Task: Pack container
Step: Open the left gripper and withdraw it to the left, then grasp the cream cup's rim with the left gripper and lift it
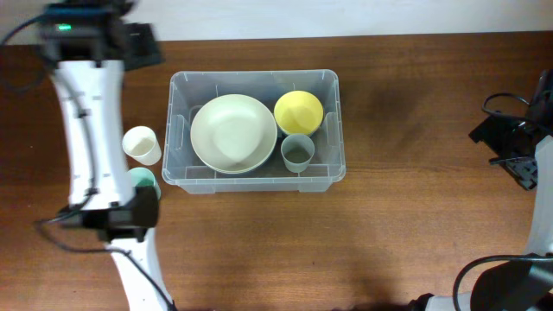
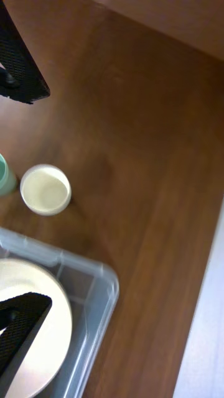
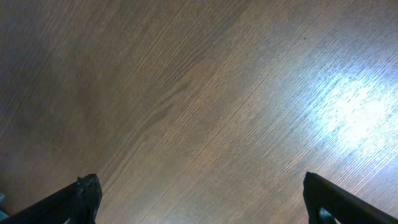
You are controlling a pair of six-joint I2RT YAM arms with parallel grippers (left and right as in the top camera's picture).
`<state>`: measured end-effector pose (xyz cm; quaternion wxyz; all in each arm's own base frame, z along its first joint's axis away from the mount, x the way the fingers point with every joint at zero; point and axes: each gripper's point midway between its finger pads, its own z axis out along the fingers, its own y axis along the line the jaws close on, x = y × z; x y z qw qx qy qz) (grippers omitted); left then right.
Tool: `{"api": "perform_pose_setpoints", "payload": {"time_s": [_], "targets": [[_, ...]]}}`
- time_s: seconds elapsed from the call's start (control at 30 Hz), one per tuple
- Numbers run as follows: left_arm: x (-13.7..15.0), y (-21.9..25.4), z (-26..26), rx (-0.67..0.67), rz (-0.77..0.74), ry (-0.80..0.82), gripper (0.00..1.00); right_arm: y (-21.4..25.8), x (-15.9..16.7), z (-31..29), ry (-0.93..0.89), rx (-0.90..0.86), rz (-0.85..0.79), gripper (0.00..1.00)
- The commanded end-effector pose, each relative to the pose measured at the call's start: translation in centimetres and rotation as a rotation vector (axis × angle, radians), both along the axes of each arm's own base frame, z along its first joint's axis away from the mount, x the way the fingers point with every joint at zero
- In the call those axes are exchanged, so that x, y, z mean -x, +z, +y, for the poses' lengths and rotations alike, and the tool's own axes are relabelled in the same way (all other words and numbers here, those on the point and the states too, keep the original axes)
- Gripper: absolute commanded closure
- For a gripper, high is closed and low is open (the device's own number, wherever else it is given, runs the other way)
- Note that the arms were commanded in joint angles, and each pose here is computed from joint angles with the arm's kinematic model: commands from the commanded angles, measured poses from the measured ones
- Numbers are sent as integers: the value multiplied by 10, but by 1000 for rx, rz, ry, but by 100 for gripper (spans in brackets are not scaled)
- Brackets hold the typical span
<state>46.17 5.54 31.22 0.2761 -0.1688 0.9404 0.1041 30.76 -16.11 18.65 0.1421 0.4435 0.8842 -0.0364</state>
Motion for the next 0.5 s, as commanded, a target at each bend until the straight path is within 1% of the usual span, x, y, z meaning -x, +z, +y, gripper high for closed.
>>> {"api": "perform_pose_setpoints", "payload": {"time_s": [0.0,0.13,0.27,0.33,0.4,0.47], "targets": [[22,0,21,130,18,61,1,-3,1,-1,-6,-2,6,1],[44,-38,49,161,163,144,1,-3,1,-1,-6,-3,6,1],[64,-85,58,186,337,185,1,-3,1,-1,-6,-2,6,1],[72,-109,57,196,416,188,1,-3,1,-1,-6,-3,6,1],[74,-130,53,209,469,148,1,-3,1,-1,-6,-2,6,1],[74,-149,50,226,495,139,1,-3,1,-1,-6,-3,6,1]]}}
